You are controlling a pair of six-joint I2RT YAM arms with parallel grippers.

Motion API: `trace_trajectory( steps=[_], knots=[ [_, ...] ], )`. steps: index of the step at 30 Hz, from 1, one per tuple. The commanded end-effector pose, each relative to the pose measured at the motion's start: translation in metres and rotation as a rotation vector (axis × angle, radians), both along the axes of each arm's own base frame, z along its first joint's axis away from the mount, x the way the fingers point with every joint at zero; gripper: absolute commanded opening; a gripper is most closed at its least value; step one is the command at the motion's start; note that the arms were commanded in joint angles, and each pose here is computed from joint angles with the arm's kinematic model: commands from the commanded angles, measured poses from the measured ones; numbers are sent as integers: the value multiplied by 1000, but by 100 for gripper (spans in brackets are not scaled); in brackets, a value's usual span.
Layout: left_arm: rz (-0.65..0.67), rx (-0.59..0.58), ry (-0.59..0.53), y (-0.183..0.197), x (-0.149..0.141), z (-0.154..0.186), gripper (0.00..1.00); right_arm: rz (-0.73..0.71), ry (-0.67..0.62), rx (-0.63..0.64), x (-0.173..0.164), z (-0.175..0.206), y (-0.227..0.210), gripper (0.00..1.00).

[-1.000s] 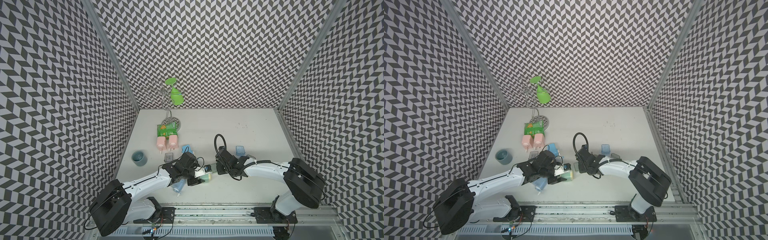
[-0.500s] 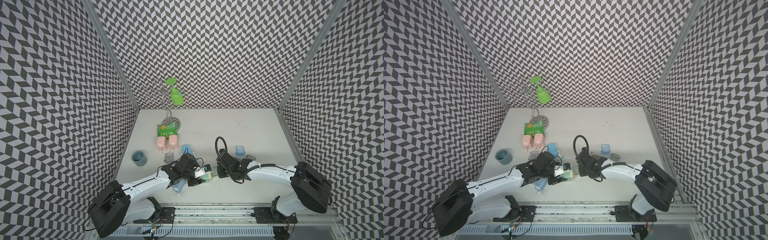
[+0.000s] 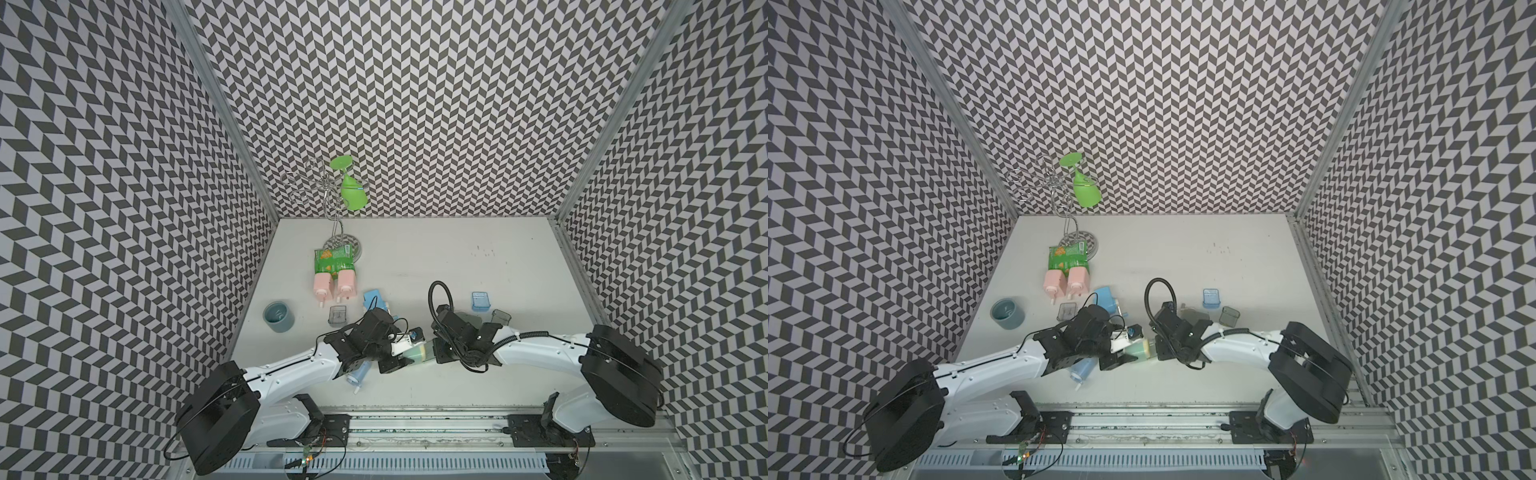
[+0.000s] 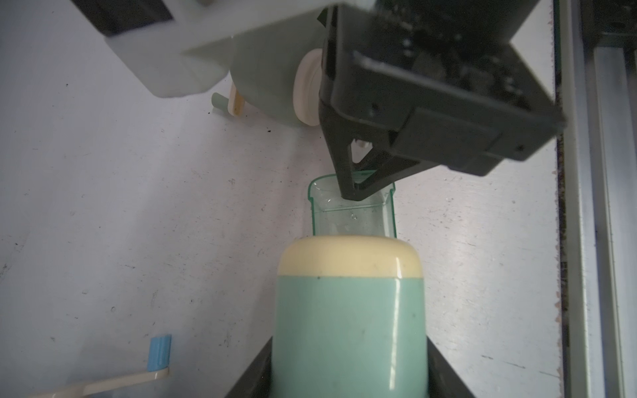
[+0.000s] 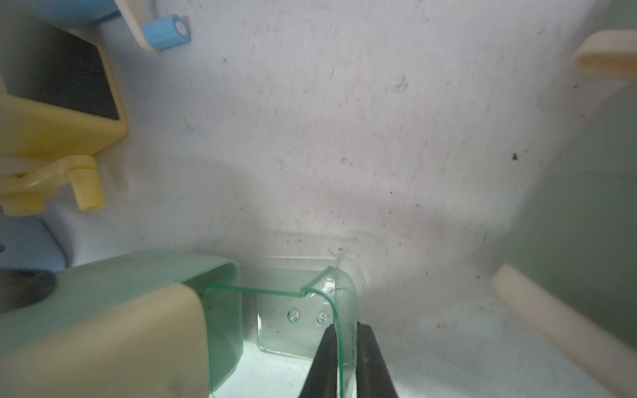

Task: Put the tray back into the pencil sharpener
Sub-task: Close the container of the pencil sharpener.

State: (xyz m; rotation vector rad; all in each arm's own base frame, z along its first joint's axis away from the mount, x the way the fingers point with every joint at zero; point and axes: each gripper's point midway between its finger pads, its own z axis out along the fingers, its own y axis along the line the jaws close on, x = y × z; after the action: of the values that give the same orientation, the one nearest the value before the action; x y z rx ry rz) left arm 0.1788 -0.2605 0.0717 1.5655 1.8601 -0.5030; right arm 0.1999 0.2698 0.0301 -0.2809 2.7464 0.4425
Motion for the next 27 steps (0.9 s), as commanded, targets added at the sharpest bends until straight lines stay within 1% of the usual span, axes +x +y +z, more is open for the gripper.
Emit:
trace_trajectory(
  steps=[1,8,14,18,20,23,27],
  knots=[
    [-2,0,-24,-6,4,2,41,-1,-9,72,2,11,15,14],
    [-9,20,-21,-8,3,-1,41,1,-8,115,1,19,21,15],
    [-14,27,-14,-8,2,-4,42,24,4,180,-3,25,30,15],
    [-15,32,-14,-8,2,-5,42,41,18,219,-5,26,36,19],
    [-15,35,-11,-7,2,-6,42,25,9,213,-2,28,31,22],
    [-16,40,-7,-7,1,-8,41,-30,-56,190,9,40,12,26],
    [-17,40,-4,-7,1,-9,41,-79,-107,180,16,48,-12,27]
  ],
)
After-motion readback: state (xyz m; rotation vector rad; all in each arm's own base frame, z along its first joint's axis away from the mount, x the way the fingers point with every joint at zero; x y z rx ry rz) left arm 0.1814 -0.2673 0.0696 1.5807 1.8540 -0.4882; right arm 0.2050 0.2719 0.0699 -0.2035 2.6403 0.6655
